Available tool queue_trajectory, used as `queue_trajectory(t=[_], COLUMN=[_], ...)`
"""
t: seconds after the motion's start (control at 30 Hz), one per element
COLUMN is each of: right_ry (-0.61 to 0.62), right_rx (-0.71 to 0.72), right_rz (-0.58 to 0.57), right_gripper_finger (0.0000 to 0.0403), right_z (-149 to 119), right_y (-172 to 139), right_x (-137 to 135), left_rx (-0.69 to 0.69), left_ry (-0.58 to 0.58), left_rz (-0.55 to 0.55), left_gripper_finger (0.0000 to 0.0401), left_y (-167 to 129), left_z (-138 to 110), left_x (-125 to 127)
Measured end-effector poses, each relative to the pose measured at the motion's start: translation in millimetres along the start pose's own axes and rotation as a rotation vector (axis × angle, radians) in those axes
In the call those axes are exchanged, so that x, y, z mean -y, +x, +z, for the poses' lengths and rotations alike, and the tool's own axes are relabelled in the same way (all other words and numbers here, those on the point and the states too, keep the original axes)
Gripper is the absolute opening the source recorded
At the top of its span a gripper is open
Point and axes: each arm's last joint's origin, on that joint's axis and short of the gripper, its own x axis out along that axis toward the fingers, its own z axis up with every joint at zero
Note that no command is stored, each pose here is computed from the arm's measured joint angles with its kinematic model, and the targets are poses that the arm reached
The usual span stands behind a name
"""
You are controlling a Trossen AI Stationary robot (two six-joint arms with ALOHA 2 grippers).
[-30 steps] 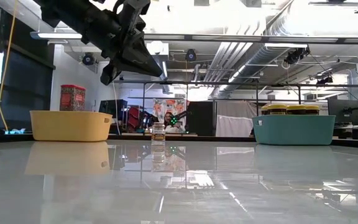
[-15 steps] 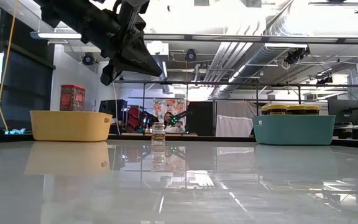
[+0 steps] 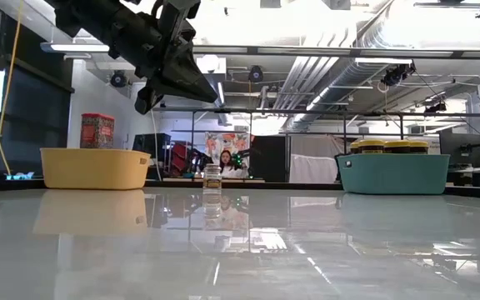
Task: Sort spices by type
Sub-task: Put the bottom brown seasoning bottle into the orange bin
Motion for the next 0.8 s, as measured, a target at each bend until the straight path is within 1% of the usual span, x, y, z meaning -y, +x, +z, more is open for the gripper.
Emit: queue_trajectory(t=[0.07, 0.1, 0.13, 0.23, 0.27, 0.37, 0.43, 0.57, 0.8], right_ry=[-0.042, -0.06, -0.074, -0.1, -0.101, -0.088, -0.093, -0.102, -0.11], right_rx=[0.023, 0.035, 0.052, 0.106, 0.122, 0.145, 0.132, 0.09, 0.053], right_rz=[0.012, 0.017, 0.026, 0.008, -0.001, -0.026, -0.04, -0.022, -0.03], right_gripper_finger=[0.0185, 0.016, 0.0131, 0.0033, 0.0018, 0.0018, 0.0008, 0.0006, 0.0001], right_z=[2.6, 3.6, 4.7, 9.0, 11.2, 18.6, 22.9, 30.2, 32.4], right_y=[-2.4, -2.1, -1.7, -2.0, -2.2, -0.9, 4.5, 19.9, 31.3], right_x=[-2.3, -3.1, -4.3, -3.5, -2.2, 4.3, 8.1, 11.2, 13.2], left_rx=[0.0, 0.0, 0.0, -0.001, -0.001, -0.002, -0.002, -0.005, -0.006], left_ry=[-0.001, 0.0, -0.001, -0.003, -0.004, -0.004, -0.004, -0.003, -0.003], left_rz=[0.0, 0.0, 0.0, -0.001, 0.0, 0.001, 0.001, 0.004, 0.004], left_gripper_finger=[0.0, 0.0, 0.0, 0.0, 0.0, 0.0, 0.0, 0.0, 0.0], left_y=[0.0, 0.0, 0.0, -0.1, 0.0, 0.0, 0.0, 0.0, 0.0], left_z=[0.1, 0.1, 0.1, -0.3, -0.3, -0.4, -0.4, -0.7, -0.6], left_x=[-0.1, -0.1, -0.1, 0.3, 0.2, 0.1, 0.1, -0.1, -0.1])
